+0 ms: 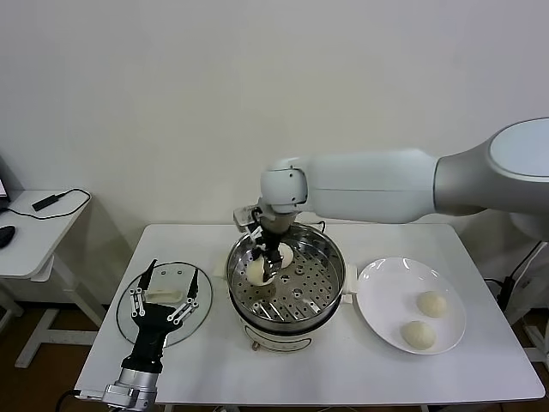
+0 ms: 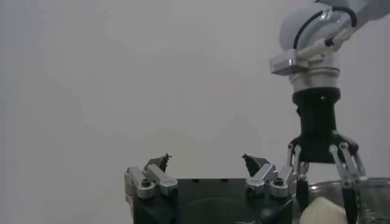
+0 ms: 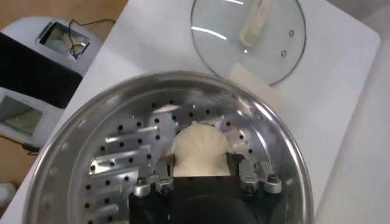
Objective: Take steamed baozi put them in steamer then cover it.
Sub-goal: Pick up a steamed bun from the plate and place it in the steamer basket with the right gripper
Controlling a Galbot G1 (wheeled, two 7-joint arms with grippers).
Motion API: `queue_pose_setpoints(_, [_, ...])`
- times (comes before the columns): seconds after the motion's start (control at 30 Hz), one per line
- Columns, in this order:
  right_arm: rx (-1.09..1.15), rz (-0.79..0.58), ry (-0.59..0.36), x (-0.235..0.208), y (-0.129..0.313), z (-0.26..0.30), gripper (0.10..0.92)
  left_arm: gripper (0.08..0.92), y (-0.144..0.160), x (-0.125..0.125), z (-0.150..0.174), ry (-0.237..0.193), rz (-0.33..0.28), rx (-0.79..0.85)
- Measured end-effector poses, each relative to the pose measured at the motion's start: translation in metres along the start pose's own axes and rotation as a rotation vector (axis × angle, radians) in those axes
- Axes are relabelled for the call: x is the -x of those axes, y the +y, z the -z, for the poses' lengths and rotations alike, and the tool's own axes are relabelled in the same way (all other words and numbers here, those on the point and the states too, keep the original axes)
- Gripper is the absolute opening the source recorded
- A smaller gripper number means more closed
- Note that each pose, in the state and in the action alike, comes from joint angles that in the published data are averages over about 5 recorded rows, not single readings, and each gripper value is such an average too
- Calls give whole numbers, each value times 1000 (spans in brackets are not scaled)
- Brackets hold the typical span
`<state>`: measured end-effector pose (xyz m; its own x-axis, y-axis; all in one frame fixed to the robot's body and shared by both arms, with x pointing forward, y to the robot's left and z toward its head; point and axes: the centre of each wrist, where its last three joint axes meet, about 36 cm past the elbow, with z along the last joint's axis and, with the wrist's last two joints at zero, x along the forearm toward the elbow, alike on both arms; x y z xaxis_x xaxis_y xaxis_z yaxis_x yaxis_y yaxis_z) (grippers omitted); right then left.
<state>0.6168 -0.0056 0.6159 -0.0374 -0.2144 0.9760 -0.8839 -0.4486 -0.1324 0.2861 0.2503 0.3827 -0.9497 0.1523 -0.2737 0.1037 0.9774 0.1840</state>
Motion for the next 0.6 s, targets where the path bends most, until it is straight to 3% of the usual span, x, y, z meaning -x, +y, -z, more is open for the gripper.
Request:
queue_pose_setpoints(0.23, [5,2,-5,14,3,3,627,823,1,-1,-2,4,4,3])
queue_pose_setpoints(0.5, [0,-8,-15,15,5,4,792,823,2,-1,-2,6,8,4])
queue_pose_setpoints(0.6, [-7,-15,-18,9,8,2,818,823,3,-2,-2,8,10,5])
